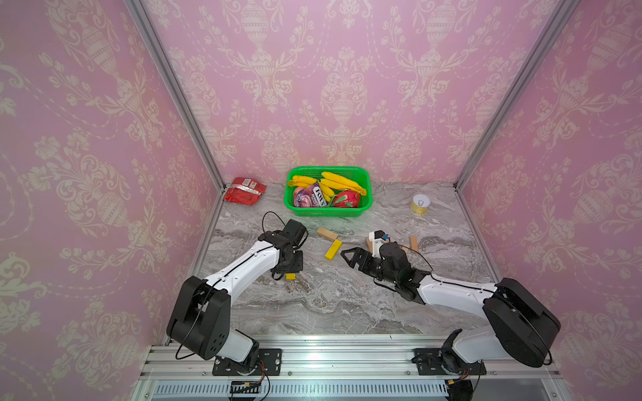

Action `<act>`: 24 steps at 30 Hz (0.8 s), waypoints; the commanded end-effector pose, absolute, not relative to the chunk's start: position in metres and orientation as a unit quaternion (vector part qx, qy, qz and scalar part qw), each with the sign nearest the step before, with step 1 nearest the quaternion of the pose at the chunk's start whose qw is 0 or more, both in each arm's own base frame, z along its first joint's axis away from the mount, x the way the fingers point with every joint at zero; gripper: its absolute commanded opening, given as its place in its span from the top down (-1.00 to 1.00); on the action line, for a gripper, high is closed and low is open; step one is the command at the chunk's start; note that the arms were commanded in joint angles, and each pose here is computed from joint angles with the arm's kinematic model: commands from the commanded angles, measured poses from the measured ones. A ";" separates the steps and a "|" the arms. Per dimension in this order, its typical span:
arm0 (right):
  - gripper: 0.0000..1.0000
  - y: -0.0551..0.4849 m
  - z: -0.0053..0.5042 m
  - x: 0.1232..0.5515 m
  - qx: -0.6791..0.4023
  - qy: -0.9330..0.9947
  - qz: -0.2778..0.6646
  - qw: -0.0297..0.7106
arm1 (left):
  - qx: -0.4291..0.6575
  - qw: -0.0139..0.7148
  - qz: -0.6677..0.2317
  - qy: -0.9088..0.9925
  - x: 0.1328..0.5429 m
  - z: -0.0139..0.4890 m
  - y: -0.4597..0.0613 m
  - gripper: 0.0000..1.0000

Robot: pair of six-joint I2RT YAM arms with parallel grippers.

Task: Assemble the letter k with building blocks
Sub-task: Assemble the building block at the center of the board.

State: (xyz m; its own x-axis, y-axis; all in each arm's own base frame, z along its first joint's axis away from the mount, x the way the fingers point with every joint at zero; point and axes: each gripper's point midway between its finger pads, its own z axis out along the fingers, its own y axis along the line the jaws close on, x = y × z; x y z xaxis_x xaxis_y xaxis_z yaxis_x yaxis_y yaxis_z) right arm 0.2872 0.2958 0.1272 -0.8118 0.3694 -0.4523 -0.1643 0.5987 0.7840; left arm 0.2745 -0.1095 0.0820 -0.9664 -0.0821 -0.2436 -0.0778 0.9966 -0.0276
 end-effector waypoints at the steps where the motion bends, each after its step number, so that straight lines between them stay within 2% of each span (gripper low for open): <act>1: -0.99 0.292 0.133 0.285 0.059 0.840 0.443 0.308 | -0.032 0.111 0.007 0.993 0.259 0.078 -0.100 0.72; 12: -1.00 0.291 0.134 0.286 0.063 0.836 0.447 0.310 | -0.036 0.096 0.012 0.995 0.231 0.056 -0.088 0.71; 24: -1.00 0.292 0.134 0.285 0.061 0.836 0.449 0.309 | -0.054 0.099 -0.007 0.994 0.224 0.052 -0.090 0.70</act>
